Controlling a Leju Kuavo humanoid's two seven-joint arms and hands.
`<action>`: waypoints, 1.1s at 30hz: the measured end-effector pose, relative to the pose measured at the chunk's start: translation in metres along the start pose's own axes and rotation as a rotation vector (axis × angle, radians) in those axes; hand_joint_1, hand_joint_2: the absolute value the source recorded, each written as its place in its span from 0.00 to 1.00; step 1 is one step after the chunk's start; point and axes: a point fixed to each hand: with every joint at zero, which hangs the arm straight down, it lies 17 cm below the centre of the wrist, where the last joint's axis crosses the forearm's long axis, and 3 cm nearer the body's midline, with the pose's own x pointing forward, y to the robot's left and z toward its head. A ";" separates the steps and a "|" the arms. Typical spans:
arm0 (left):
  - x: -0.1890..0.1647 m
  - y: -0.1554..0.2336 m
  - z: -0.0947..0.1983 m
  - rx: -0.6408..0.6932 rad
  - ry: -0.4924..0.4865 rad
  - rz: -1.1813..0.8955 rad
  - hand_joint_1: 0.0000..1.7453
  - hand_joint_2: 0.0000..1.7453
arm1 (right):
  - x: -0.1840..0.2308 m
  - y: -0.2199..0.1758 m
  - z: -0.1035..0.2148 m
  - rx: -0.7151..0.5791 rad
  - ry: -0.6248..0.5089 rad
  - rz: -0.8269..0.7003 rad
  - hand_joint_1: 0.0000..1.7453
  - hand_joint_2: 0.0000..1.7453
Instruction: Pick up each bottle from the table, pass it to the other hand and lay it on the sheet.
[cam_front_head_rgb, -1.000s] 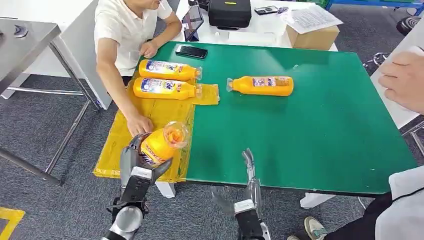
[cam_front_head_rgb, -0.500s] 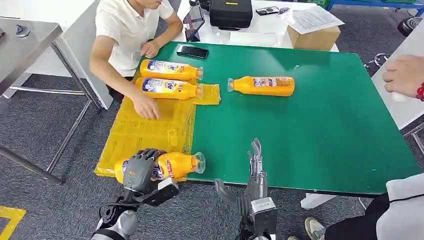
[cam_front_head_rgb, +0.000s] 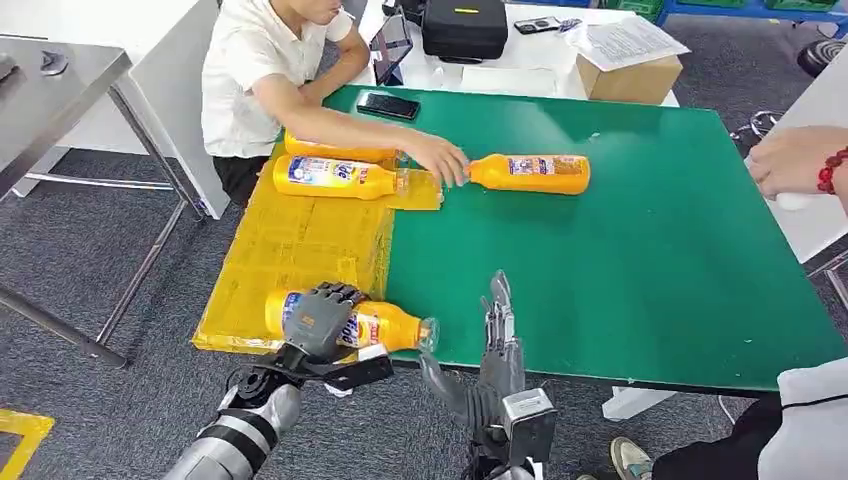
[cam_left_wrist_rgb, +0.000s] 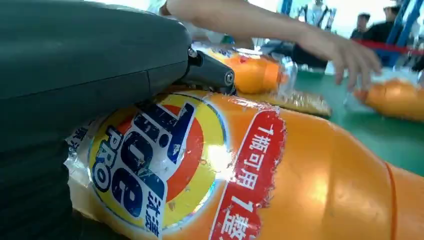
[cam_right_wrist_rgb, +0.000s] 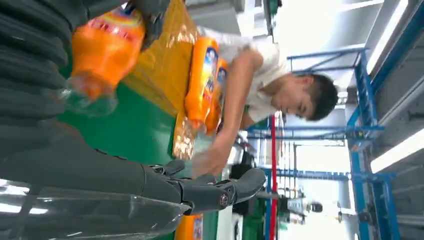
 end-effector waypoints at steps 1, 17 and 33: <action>0.000 -0.007 -0.002 -0.038 -0.002 -0.016 0.42 1.00 | 0.000 0.002 0.000 0.009 0.001 -0.013 0.00 1.00; -0.010 -0.039 -0.023 -0.396 0.138 0.293 0.00 1.00 | -0.015 0.001 0.000 0.028 0.030 -0.002 0.00 1.00; -0.010 -0.037 -0.026 -0.416 0.152 0.361 0.00 1.00 | -0.028 -0.003 0.004 0.022 0.058 0.017 0.00 1.00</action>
